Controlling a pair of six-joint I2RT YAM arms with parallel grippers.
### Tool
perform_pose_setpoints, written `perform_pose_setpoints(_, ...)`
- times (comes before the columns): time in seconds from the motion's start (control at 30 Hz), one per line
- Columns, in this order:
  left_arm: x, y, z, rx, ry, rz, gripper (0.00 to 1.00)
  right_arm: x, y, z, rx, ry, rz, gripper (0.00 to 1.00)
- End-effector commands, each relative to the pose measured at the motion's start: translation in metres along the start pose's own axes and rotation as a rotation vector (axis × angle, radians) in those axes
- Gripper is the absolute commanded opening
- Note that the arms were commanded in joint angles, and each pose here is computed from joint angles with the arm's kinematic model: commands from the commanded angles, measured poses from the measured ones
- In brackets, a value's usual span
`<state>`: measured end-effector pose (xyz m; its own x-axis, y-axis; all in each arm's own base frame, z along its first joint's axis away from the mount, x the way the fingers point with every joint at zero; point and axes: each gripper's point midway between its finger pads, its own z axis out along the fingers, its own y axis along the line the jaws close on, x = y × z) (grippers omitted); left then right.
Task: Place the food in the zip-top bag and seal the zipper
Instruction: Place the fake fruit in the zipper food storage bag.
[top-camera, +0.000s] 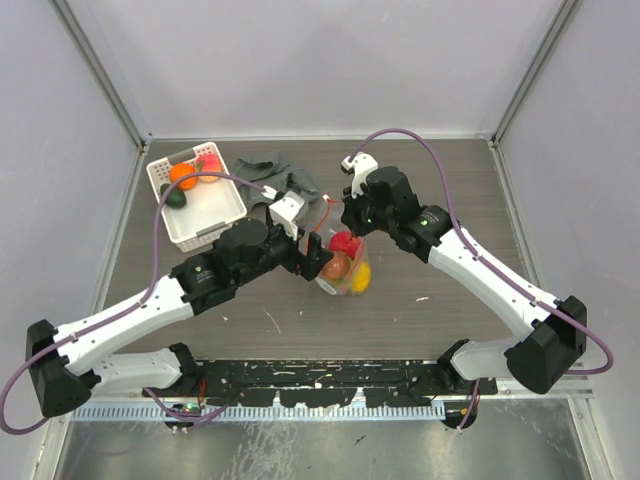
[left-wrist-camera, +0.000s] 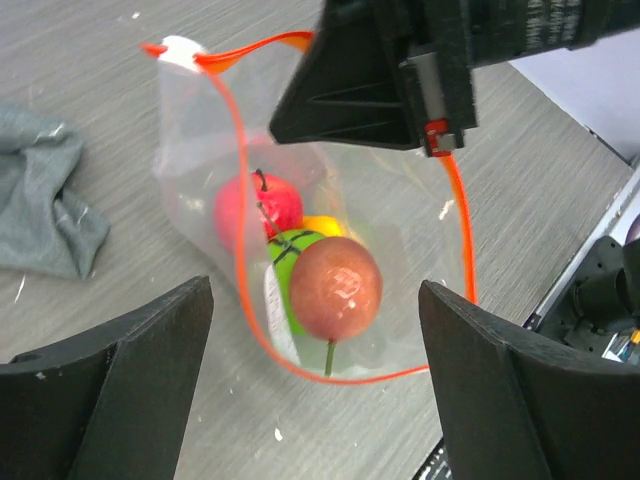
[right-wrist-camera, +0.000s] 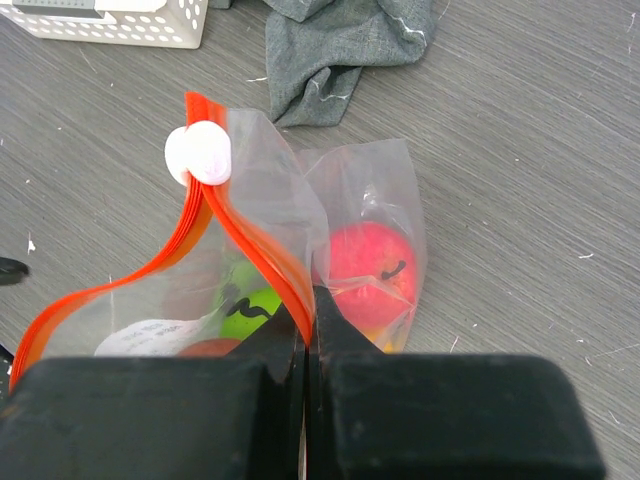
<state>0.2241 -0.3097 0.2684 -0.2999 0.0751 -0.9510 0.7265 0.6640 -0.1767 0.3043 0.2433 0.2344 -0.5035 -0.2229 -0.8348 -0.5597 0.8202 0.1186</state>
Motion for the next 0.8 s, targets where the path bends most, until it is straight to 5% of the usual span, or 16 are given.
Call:
perform_pose_setpoints(0.0,-0.009,0.016,-0.024,-0.136,0.020,-0.133,0.84,-0.029,0.004,-0.009,-0.008,-0.108,0.009,0.01)
perform_pose_setpoints(0.27,0.012,0.020,-0.018,-0.200,0.113,-0.243,0.76,-0.028,0.004,-0.007,-0.008,-0.105,0.012,0.01)
perform_pose_setpoints(0.47,0.017,0.006,-0.001,-0.143,0.152,-0.278,0.58,-0.025,0.003,-0.004,-0.006,-0.096,0.013,0.01)
perform_pose_setpoints(0.77,0.001,-0.009,0.003,-0.083,0.134,-0.332,0.00,-0.027,-0.007,0.000,0.050,-0.098,0.000,0.02)
